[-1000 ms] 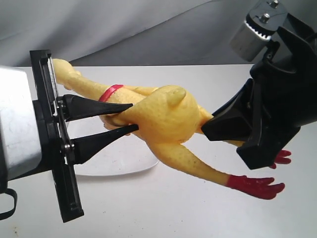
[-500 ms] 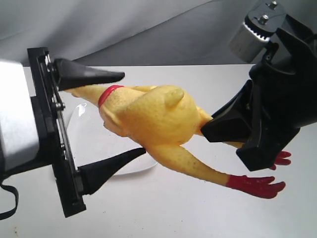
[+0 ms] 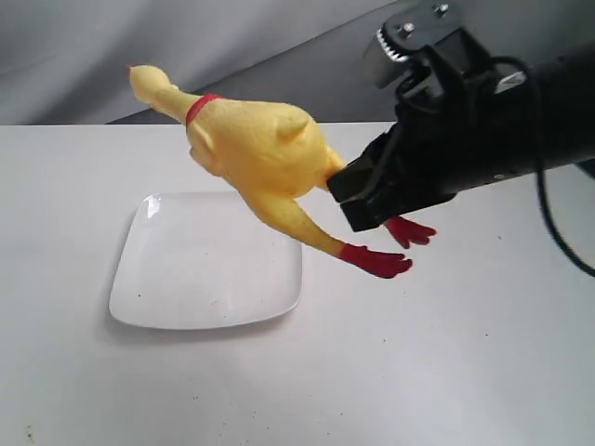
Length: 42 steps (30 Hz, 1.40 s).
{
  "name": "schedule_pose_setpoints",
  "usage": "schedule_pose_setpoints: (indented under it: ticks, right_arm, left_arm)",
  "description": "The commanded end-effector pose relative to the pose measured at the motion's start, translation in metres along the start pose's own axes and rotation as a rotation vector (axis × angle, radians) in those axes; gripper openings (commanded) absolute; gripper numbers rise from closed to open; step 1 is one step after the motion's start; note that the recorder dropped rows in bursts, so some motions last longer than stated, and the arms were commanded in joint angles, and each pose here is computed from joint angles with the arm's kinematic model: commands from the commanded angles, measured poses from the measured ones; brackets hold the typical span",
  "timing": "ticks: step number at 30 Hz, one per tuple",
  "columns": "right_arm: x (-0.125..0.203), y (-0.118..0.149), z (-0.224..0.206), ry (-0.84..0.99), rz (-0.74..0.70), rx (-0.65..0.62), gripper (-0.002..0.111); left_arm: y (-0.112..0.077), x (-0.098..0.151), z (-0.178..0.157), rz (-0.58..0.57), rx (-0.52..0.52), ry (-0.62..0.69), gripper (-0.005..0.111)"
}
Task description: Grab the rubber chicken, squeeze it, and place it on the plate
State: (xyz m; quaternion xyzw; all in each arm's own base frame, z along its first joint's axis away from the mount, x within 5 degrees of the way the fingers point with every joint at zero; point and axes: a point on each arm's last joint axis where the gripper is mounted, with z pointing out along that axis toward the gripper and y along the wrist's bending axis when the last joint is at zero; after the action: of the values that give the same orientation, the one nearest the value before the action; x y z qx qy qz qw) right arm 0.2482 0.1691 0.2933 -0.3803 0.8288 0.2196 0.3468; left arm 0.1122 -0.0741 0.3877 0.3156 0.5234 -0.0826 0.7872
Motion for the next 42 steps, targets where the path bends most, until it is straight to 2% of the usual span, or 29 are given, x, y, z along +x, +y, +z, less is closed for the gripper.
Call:
schedule_pose_setpoints:
  ticks: [1,4,9,17,19,23,26,30,33,36,37,39,42]
  right_arm:
    - [0.004,-0.023,0.054,-0.057,0.064,0.046,0.000]
    - [0.020,-0.033,0.094,-0.030,0.051,0.015,0.000]
    - [0.044,-0.033,0.139,-0.023,0.047,-0.129,0.000]
    - [0.070,-0.046,0.164,0.075,0.064,-0.045,0.002]
    - [0.074,-0.048,0.166,0.088,0.062,-0.032,0.014]
    - [0.073,-0.048,0.165,0.088,0.049,-0.026,0.046]
    - [0.065,-0.047,0.156,0.077,0.000,-0.019,0.055]
    - [0.042,-0.043,0.125,0.036,-0.023,0.019,0.048]
    - [0.019,-0.037,0.091,-0.028,-0.028,0.059,0.028]
    - [-0.004,-0.026,0.049,-0.124,-0.068,0.096,0.004]
    - [-0.010,-0.022,0.035,-0.153,-0.078,0.099,0.000]
    - [-0.018,-0.012,0.011,-0.204,-0.107,0.093,0.000]
    - [-0.021,0.000,-0.023,-0.287,-0.135,0.121,0.000]
  left_arm:
    - [0.009,-0.009,-0.024,-0.021,-0.092,0.032,0.037]
    - [0.012,-0.006,-0.029,-0.022,-0.127,0.087,0.028]
    - [0.013,-0.001,-0.030,-0.024,-0.144,0.137,0.028]
    - [0.013,-0.001,-0.030,-0.024,-0.146,0.142,0.028]
    - [0.013,-0.001,-0.030,-0.024,-0.146,0.144,0.028]
    - [0.013,0.000,-0.030,-0.025,-0.149,0.150,0.028]
    - [0.014,0.002,-0.030,-0.025,-0.155,0.167,0.028]
    - [0.016,0.008,-0.032,-0.029,-0.184,0.245,0.028]
    - [0.019,0.016,-0.035,-0.033,-0.214,0.326,0.026]
    - [0.021,0.020,-0.040,-0.036,-0.247,0.392,0.014]
    - [0.022,0.020,-0.044,-0.044,-0.260,0.407,0.008]
    - [0.023,0.019,-0.054,-0.098,-0.287,0.423,0.000]
    - [0.022,0.016,-0.076,-0.199,-0.327,0.437,0.000]
